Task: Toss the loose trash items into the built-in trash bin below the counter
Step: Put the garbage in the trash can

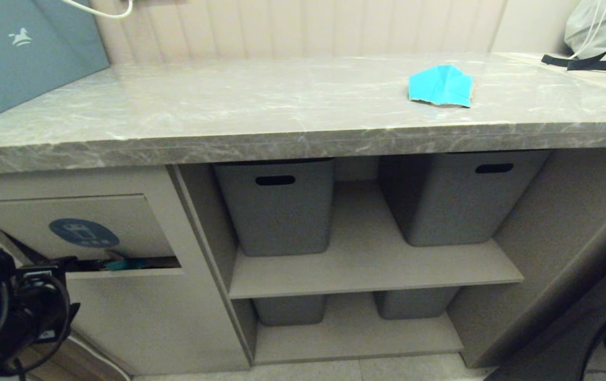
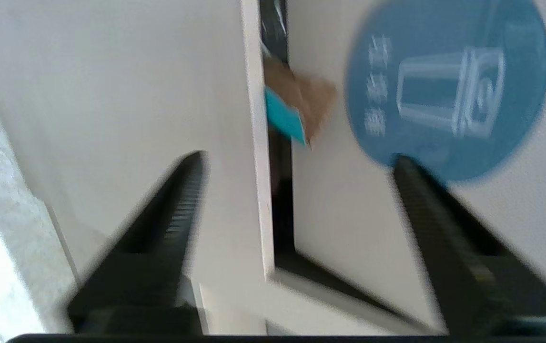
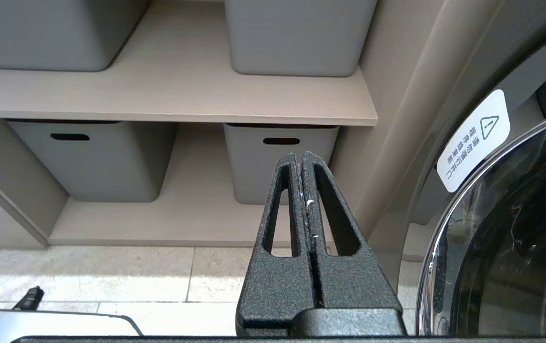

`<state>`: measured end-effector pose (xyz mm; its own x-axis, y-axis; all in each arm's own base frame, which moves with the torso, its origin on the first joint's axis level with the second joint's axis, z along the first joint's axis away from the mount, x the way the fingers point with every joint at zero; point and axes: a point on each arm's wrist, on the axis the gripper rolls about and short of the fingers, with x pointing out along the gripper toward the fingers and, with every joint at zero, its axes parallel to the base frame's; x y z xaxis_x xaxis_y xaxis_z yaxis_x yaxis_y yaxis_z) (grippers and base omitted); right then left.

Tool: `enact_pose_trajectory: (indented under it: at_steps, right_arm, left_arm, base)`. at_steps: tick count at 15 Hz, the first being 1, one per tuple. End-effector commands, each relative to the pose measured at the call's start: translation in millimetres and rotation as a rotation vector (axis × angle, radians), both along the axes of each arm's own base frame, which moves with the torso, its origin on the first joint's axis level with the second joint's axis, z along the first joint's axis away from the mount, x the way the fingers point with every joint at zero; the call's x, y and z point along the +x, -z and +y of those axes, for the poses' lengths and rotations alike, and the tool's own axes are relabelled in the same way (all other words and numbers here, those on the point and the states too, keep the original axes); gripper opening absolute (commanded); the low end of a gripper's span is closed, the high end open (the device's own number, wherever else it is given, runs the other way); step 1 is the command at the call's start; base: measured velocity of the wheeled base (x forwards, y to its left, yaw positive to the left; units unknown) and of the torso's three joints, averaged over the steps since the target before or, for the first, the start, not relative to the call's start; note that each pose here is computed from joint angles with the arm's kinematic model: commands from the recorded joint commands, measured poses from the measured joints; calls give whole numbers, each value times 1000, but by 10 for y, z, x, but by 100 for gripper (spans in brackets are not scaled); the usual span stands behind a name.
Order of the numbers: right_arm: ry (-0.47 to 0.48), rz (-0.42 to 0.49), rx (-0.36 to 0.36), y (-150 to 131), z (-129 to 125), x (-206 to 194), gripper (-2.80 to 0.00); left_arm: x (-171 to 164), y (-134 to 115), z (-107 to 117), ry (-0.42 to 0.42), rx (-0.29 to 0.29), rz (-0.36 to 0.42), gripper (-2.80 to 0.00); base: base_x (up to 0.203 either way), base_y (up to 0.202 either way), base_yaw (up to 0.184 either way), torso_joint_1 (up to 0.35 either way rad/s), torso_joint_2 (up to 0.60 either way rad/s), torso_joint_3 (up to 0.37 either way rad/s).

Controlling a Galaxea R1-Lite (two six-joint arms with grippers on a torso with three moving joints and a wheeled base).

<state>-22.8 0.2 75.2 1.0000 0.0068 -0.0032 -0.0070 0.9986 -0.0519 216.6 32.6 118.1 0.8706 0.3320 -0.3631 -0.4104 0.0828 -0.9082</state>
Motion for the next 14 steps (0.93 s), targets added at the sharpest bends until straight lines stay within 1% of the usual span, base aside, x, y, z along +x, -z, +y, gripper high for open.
enact_pose_trajectory:
  at_steps: [1,2,4,5,7,9,11,13,14]
  right_arm:
    - [1,-2,-2,1,0,-1,-280]
    - [0,-2,-2,1,0,-1,-280]
    - [1,-2,-2,1,0,-1,-280]
    - [1,-2,-2,1,0,-1,-280]
    - [1,-2,-2,1,0,-1,-280]
    - [0,-1,-3,3,0,-1,-280]
    - [0,-1,-3,4,0,-1,-280]
    - [0,-3,-3,-1,0,-1,-280]
    - [-2,-3,-3,-1,0,-1,-280]
  left_arm:
    - [65,44,60,-24,-9,9,-280]
    - [113,38,73,-19,-10,2,-280]
    - [249,77,93,7,-19,16,-280]
    - [312,128,104,12,-24,38,-280]
    - [465,267,127,14,-35,108,-280]
    - [612,339,138,16,-43,139,-280]
    - [740,382,129,25,-45,150,-280]
    - [850,336,98,38,-45,134,-280]
    - [870,341,79,44,-48,138,-280]
  base:
    - [0,0,0,0,0,0]
    - [0,0,0,0,0,0]
    - [0,0,0,0,0,0]
    - [0,0,0,0,0,0]
    - [0,0,0,0,0,0]
    - [0,0,0,0,0,0]
    - [0,0,0,0,0,0]
    - [0,0,0,0,0,0]
    - [0,0,0,0,0,0]
